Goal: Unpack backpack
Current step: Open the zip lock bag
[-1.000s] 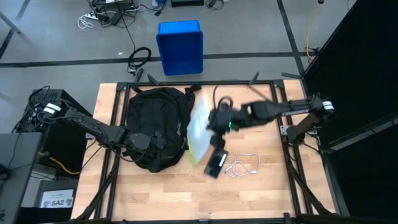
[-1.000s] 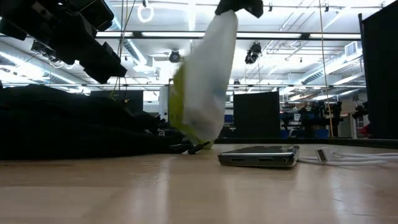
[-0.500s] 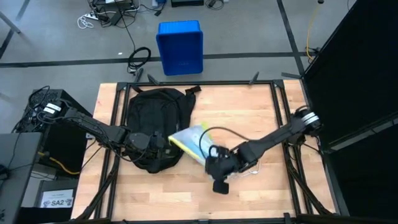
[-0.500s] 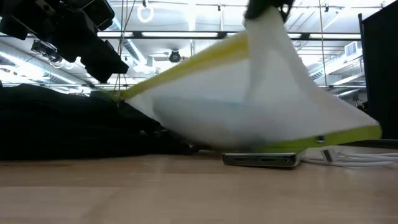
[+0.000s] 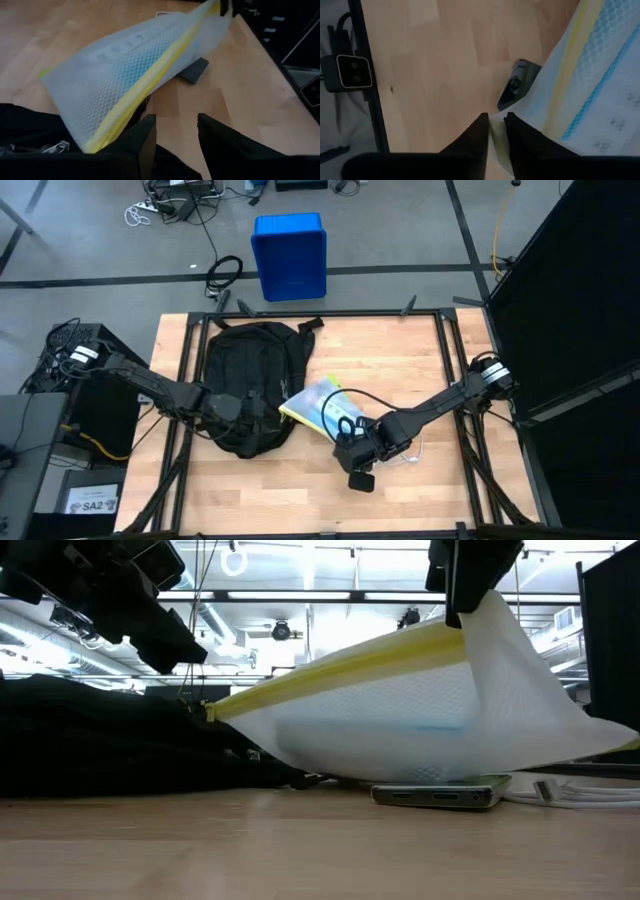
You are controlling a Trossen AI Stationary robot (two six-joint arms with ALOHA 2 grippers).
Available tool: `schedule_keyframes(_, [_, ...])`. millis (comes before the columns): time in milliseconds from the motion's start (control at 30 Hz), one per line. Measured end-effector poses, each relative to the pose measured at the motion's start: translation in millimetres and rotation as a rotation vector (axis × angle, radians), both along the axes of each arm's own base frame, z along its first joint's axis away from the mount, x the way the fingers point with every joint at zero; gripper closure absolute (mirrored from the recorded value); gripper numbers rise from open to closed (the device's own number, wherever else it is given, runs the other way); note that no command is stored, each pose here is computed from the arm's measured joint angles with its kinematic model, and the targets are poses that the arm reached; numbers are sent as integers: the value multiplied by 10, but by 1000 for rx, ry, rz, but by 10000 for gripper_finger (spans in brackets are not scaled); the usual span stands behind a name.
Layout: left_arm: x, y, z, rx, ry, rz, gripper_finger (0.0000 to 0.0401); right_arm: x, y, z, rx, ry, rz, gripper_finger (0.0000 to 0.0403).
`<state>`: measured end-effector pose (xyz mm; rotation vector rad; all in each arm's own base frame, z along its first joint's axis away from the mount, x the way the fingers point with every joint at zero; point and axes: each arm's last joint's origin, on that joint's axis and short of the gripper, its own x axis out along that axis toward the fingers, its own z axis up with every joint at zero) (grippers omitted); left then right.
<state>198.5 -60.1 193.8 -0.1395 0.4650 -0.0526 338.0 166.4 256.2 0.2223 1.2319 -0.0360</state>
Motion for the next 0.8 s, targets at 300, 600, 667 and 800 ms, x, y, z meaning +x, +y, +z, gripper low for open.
schedule_keyframes(300, [47,-13,-119,26,60,9,272,1,4,1,10,2,2,282])
schedule_keyframes(600, [67,-2,-134,78,51,45,272,18,45,14,123,17,13,231])
schedule_keyframes(667, [67,5,-134,99,49,58,272,29,58,27,153,12,24,222])
schedule_keyframes(800, [67,7,-134,115,47,58,272,53,80,77,187,-9,37,207])
